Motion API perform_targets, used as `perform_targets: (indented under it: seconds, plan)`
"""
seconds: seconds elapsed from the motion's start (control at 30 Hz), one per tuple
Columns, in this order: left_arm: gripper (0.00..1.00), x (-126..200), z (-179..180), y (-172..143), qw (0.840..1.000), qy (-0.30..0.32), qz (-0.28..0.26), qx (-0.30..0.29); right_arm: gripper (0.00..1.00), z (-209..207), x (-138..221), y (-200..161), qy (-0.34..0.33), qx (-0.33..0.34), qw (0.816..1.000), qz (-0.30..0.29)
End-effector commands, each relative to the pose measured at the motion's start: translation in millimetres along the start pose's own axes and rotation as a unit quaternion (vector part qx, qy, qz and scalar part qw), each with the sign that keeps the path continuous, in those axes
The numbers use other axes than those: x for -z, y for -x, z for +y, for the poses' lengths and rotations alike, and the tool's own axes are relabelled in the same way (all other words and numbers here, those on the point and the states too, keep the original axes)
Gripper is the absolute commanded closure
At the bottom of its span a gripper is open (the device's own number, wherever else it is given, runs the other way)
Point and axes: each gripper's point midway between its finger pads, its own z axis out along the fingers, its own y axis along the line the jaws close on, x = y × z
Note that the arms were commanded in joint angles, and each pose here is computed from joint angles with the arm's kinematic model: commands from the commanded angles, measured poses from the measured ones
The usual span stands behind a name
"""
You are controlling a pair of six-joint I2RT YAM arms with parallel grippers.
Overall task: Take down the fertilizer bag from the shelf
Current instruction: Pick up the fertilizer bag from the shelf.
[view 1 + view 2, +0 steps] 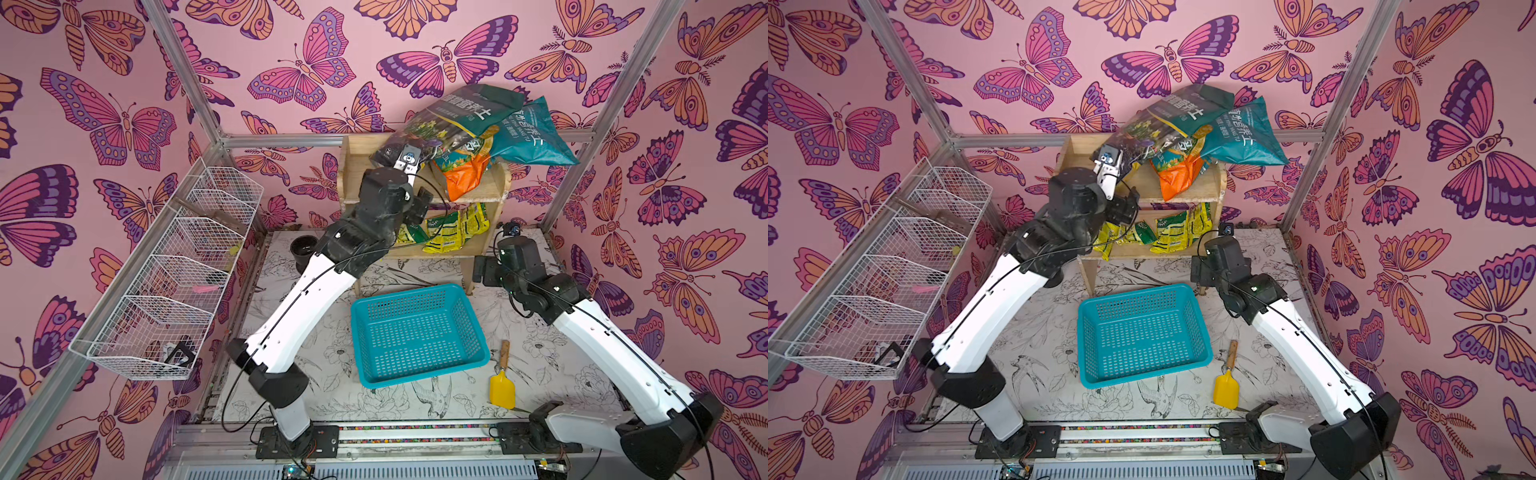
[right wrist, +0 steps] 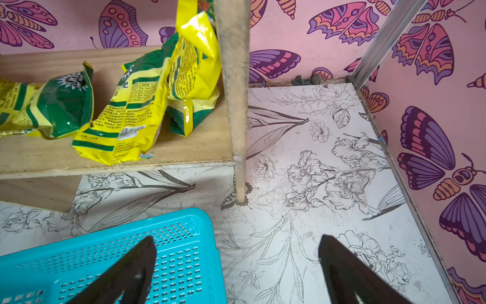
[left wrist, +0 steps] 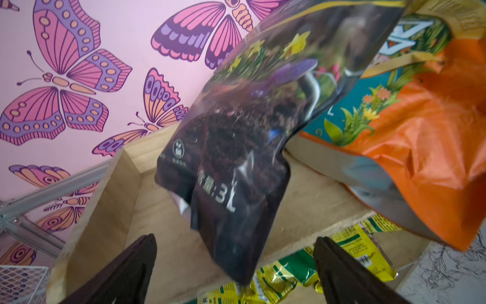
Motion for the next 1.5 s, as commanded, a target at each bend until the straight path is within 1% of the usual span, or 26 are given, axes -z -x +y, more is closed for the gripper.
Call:
perform_targets:
  seconds: [0.0, 0.13, 0.3, 0.4, 0.53, 0.73, 0.8, 0.87, 0.93, 1.0, 1.03, 1.07, 1.1, 1.13, 1.17, 1.3, 1.4, 1.47]
  plan:
    - [0.00, -1, 1, 5, 0.999, 0.015, 0.009, -0.048, 0.01, -7, 5, -4, -0.016, 0.016, 1.000, 0.003]
    - [0.00, -12, -2, 6, 0.998, 0.030, 0.008, -0.059, 0.01, -9, 3, -7, -0.023, 0.024, 0.999, 0.004]
    - [0.00, -32, -1, -6, 0.995, 0.055, 0.021, -0.083, 0.01, -10, 3, -5, -0.025, 0.025, 0.999, -0.002]
    - [0.00, -47, 5, -16, 0.994, 0.063, 0.032, -0.079, 0.01, -10, 6, 0, -0.022, 0.021, 0.999, -0.011]
    - [0.00, -67, 16, -26, 0.995, 0.070, 0.038, -0.057, 0.01, -10, 14, 6, -0.013, 0.015, 0.999, -0.027]
    - [0.01, -82, 25, -28, 0.996, 0.073, 0.031, -0.031, 0.01, -13, 20, 10, -0.014, 0.020, 0.999, -0.037]
    - [0.08, -85, 25, -28, 0.997, 0.072, 0.028, -0.025, 0.01, -13, 20, 10, -0.016, 0.022, 0.999, -0.036]
    - [0.19, -87, 24, -28, 0.997, 0.064, 0.025, -0.017, 0.01, -11, 19, 9, -0.013, 0.024, 0.999, -0.033]
    - [0.27, -89, 23, -29, 0.998, 0.058, 0.023, -0.012, 0.01, -8, 17, 8, -0.005, 0.023, 0.999, -0.029]
    - [0.37, -90, 22, -28, 0.998, 0.053, 0.021, -0.012, 0.01, -5, 18, 10, 0.005, 0.022, 0.999, -0.030]
    - [0.44, -92, 22, -30, 0.998, 0.052, 0.023, -0.012, 0.01, -3, 19, 11, 0.010, 0.022, 0.999, -0.031]
    - [0.56, -92, 23, -29, 0.998, 0.051, 0.021, -0.010, 0.01, -1, 21, 14, 0.015, 0.019, 0.999, -0.035]
    - [0.71, -92, 24, -29, 0.998, 0.052, 0.021, -0.007, 0.01, -1, 22, 16, 0.018, 0.017, 0.999, -0.038]
    - [0.93, -91, 26, -29, 0.998, 0.054, 0.021, -0.001, 0.01, 1, 25, 21, 0.025, 0.015, 0.999, -0.044]
    - [1.00, -90, 27, -27, 0.998, 0.052, 0.019, 0.005, 0.01, 4, 29, 25, 0.033, 0.012, 0.998, -0.051]
    - [1.00, -86, 32, -19, 0.998, 0.041, 0.005, 0.040, 0.01, 17, 44, 48, 0.074, 0.000, 0.994, -0.082]
    - [1.00, -79, 39, -8, 0.997, 0.038, -0.011, 0.066, 0.01, 34, 58, 75, 0.119, -0.014, 0.987, -0.106]
    - [1.00, -71, 42, -1, 0.996, 0.037, -0.020, 0.079, 0.01, 51, 73, 100, 0.163, -0.024, 0.978, -0.124]
